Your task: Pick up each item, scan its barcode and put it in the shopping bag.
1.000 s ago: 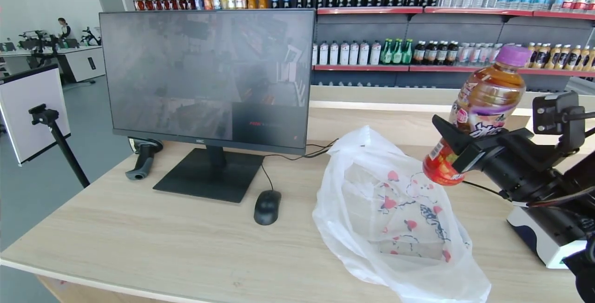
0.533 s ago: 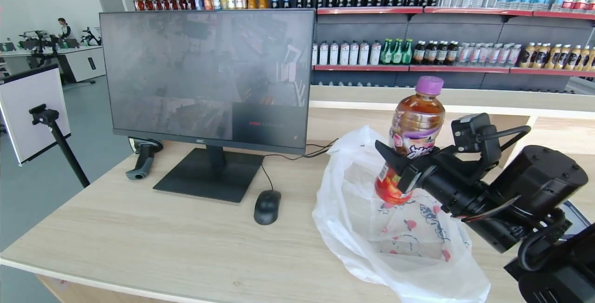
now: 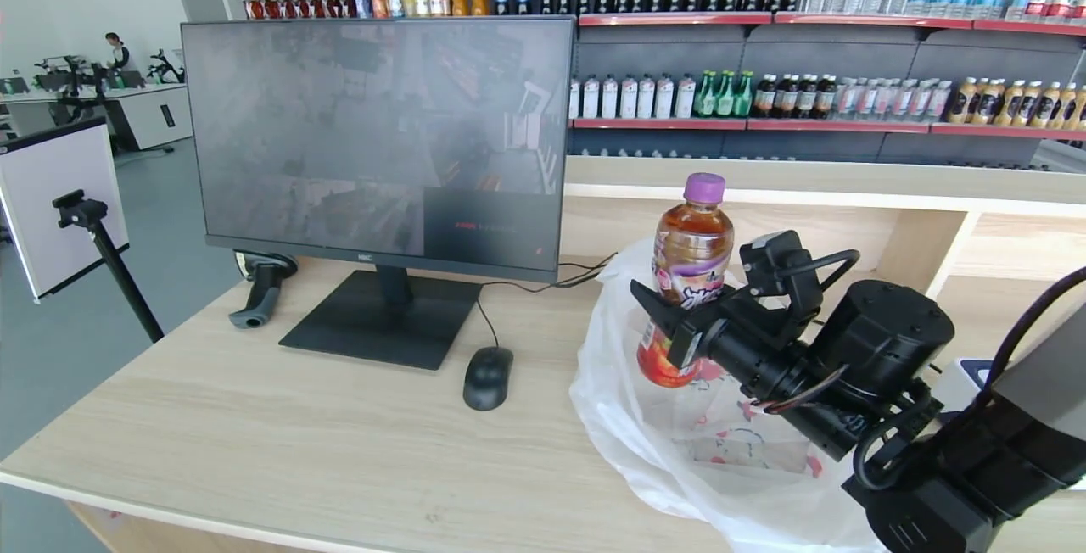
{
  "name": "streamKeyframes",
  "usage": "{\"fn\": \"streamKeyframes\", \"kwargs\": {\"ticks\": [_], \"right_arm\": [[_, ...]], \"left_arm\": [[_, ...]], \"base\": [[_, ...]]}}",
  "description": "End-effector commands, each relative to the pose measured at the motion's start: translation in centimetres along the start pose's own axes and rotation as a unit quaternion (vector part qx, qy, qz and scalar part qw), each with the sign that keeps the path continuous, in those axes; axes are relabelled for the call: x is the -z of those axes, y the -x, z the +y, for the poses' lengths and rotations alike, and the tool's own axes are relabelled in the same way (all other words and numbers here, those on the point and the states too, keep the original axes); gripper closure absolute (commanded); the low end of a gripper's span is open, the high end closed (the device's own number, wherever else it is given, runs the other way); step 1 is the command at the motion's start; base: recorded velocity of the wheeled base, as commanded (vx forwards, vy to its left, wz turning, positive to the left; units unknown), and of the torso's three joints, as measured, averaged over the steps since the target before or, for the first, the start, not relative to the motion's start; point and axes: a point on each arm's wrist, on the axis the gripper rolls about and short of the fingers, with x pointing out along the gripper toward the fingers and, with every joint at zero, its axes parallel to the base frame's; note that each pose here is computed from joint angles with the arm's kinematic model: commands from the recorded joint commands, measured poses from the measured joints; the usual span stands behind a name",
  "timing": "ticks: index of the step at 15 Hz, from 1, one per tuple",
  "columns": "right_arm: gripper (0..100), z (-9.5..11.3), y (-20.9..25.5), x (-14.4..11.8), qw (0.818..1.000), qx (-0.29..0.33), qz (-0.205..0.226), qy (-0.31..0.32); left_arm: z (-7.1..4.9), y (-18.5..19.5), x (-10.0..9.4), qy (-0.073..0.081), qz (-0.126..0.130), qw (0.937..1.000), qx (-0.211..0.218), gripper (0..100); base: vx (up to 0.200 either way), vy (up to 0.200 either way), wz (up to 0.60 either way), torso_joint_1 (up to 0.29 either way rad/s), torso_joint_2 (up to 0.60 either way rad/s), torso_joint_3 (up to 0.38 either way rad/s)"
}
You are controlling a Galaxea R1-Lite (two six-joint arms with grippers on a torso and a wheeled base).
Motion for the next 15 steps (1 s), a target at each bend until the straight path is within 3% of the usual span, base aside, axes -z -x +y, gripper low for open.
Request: {"fn": "streamKeyframes", "kwargs": {"ticks": [1, 7, 15], "right_arm": [[100, 0.1, -0.6, 1.1, 1.000, -0.002, 0.012, 0.000], [100, 1.6, -1.3, 2.8, 0.999, -0.023, 0.031, -0.010], [100, 1.7, -1.2, 2.9, 0.999, -0.025, 0.034, -0.010]], "left_arm": [[0.0, 0.0, 0.0, 0.000, 0.000, 1.0000, 0.001, 100], [0.0, 0.0, 0.0, 0.000, 0.000, 1.0000, 0.001, 100], [0.0, 0.0, 0.0, 0.000, 0.000, 1.0000, 0.001, 100]], "base": [[0.000, 0.000, 0.00, 0.000, 0.00, 0.000], [0.000, 0.000, 0.00, 0.000, 0.00, 0.000], [0.000, 0.000, 0.00, 0.000, 0.00, 0.000]]}}
